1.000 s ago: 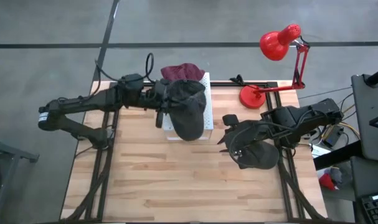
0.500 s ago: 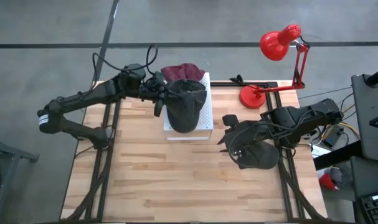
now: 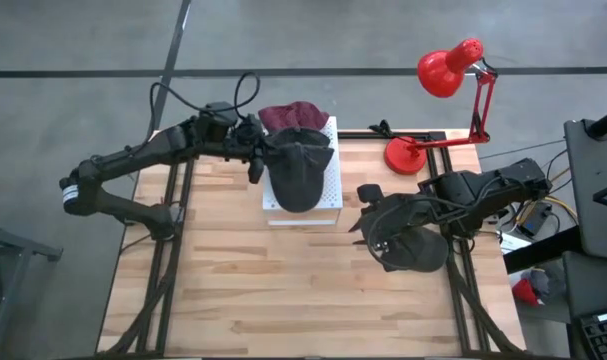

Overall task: Pick & Place hat
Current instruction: Stack the bottom black cap on the black cap on the shelf, then stack the black cap on the black caps on the shelf

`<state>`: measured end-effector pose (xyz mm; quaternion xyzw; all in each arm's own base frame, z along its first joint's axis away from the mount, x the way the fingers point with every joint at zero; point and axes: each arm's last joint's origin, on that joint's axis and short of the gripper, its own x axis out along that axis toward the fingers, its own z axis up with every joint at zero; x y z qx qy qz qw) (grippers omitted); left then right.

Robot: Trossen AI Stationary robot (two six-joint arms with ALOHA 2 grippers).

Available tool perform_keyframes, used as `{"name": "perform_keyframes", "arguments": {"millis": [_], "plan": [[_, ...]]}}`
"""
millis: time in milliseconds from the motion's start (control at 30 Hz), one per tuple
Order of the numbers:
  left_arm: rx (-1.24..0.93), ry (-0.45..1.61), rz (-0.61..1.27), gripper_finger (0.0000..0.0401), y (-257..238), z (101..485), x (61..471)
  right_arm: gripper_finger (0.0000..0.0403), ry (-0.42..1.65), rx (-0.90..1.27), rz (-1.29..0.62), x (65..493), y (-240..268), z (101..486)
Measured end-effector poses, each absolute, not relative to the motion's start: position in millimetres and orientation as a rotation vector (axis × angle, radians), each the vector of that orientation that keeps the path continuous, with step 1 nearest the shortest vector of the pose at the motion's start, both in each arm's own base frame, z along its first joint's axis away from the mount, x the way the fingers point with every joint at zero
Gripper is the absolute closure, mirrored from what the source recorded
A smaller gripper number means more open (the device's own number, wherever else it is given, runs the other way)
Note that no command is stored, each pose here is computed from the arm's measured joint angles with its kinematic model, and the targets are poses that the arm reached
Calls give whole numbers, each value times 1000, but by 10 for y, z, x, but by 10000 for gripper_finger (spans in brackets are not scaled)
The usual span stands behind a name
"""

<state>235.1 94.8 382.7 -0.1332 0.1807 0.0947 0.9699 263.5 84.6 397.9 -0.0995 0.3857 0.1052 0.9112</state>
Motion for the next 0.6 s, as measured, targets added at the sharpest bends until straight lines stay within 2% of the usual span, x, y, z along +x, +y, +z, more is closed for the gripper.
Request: {"name": "perform_keyframes", "arguments": {"millis": [233,367,600], "plan": [[-253,414,316,287,976,3780,2324,293,803,-225,225,2632,846,3963],[-254,446,436,282,1001,3746,2297,300,816,-231,197,2617,802,3928],[-289,420,456,282,986,3792,2253,313,906,-151,121,2568,751,3665]]}}
